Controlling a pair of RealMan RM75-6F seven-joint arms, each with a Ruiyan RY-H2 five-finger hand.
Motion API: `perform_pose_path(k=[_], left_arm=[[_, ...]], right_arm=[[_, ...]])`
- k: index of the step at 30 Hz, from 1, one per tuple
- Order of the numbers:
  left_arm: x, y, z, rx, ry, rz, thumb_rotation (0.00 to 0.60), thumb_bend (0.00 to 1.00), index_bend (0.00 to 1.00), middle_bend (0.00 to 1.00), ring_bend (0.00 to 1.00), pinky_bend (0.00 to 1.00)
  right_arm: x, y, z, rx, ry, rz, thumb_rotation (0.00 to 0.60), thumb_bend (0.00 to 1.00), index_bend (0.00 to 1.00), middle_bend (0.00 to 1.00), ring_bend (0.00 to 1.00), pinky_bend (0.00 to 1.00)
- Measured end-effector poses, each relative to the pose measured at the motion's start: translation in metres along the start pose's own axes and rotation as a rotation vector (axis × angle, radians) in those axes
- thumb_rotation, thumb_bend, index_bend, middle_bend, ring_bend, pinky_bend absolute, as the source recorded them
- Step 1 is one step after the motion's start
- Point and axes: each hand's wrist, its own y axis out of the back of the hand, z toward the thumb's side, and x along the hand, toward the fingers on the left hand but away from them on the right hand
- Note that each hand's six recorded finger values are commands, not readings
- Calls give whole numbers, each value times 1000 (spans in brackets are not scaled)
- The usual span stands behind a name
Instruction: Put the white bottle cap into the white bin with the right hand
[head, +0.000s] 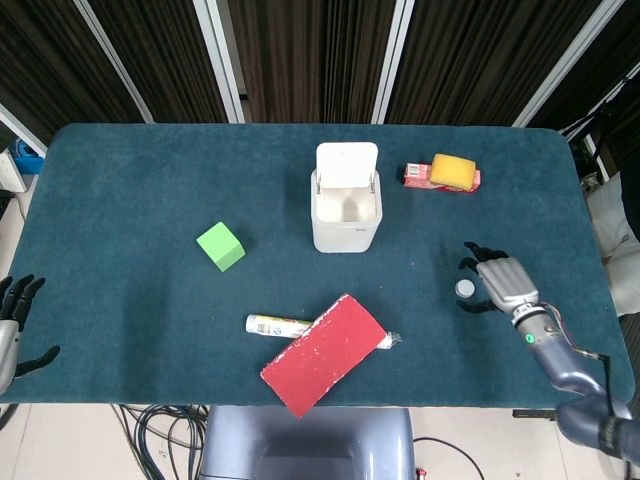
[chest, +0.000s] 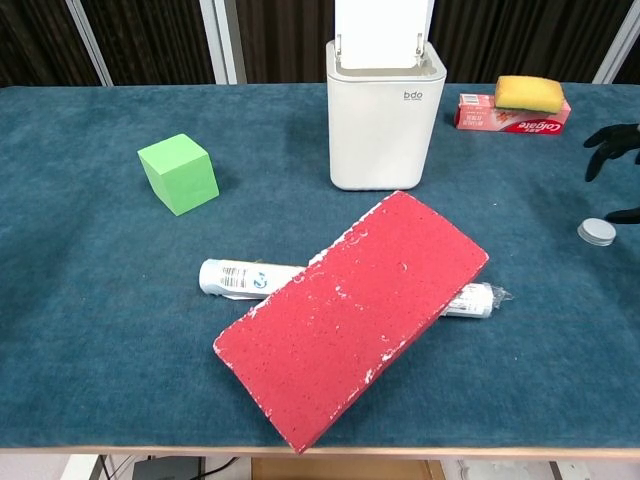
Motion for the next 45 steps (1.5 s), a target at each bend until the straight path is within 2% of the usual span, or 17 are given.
perform_pose_path(k=[7,20,26,33,39,45], left_arm=[[0,1,-1,1,4,-5,600,155,166,152,47,73],[-2,3,-2,-4,11,1,600,156,171,149,47,75],[-2,3,-1,-6,8,1,600,155,173,148,47,75],[-2,3,-2,-5,7,4,600,155,175,148,47,75],[-2,3,-2,-5,7,2,600,161,176,147,47,68],[-2,3,-3,-9,9,-2,600,172,178,147,47,65]], right_arm=[[-24,-13,-2,84,-37,25,600,124,363,118,156,232],[-32,-37,-16,92,-93,73,600,124,400,118,156,232],[-33,-43,-18,84,-102,79,600,131,486,120,156,232],[-34,-47,-19,83,-101,76,600,193,548,122,156,232],[-33,-36,-15,47,-88,34,600,202,550,122,156,232],[-29,3,-12,-23,-71,-77,600,202,549,121,155,232]])
